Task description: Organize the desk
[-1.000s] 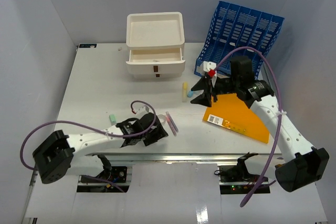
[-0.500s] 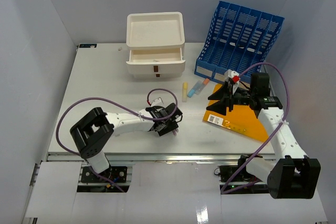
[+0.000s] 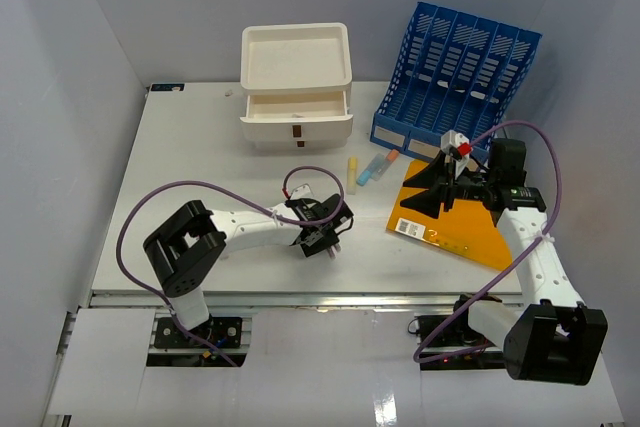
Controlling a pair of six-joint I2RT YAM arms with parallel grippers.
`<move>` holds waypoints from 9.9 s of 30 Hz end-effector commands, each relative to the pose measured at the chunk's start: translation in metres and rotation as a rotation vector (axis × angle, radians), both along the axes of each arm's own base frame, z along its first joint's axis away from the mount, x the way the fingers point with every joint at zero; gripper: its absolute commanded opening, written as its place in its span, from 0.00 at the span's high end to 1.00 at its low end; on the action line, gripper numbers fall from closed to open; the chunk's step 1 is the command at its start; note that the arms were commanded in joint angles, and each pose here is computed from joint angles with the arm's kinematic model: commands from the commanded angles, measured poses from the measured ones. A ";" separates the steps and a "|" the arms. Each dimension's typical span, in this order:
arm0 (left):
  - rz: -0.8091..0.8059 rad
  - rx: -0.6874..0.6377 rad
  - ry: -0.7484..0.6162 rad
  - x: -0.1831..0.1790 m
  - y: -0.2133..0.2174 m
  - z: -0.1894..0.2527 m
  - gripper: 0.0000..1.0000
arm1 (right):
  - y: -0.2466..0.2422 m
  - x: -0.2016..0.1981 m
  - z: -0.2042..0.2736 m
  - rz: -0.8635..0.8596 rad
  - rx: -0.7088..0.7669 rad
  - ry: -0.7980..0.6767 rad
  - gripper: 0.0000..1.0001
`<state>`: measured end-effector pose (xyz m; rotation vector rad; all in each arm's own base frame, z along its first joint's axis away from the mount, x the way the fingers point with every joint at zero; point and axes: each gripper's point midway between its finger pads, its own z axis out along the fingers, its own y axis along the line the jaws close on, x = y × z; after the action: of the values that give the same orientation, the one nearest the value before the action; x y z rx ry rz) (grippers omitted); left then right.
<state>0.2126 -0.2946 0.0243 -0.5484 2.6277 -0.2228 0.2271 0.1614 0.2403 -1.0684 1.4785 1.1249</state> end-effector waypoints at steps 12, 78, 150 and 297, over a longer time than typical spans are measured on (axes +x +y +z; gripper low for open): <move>-0.118 0.166 0.087 -0.016 0.020 -0.026 0.57 | -0.004 -0.007 0.014 0.016 0.037 -0.044 0.38; 0.630 -0.750 -0.446 0.239 0.062 0.273 1.00 | -0.012 -0.001 0.008 -0.022 0.036 -0.038 0.37; -0.284 -0.263 -0.982 -0.007 0.174 0.226 0.02 | 0.139 0.002 -0.233 -0.266 -1.013 0.302 0.90; 0.489 -0.568 -0.645 0.320 0.089 0.204 0.30 | 0.003 0.029 -0.001 -0.079 -0.103 -0.186 0.50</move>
<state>0.5261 -0.2090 0.1981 -1.1079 1.7853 -0.7813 0.2564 0.1644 0.2284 -1.1336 1.4799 0.8792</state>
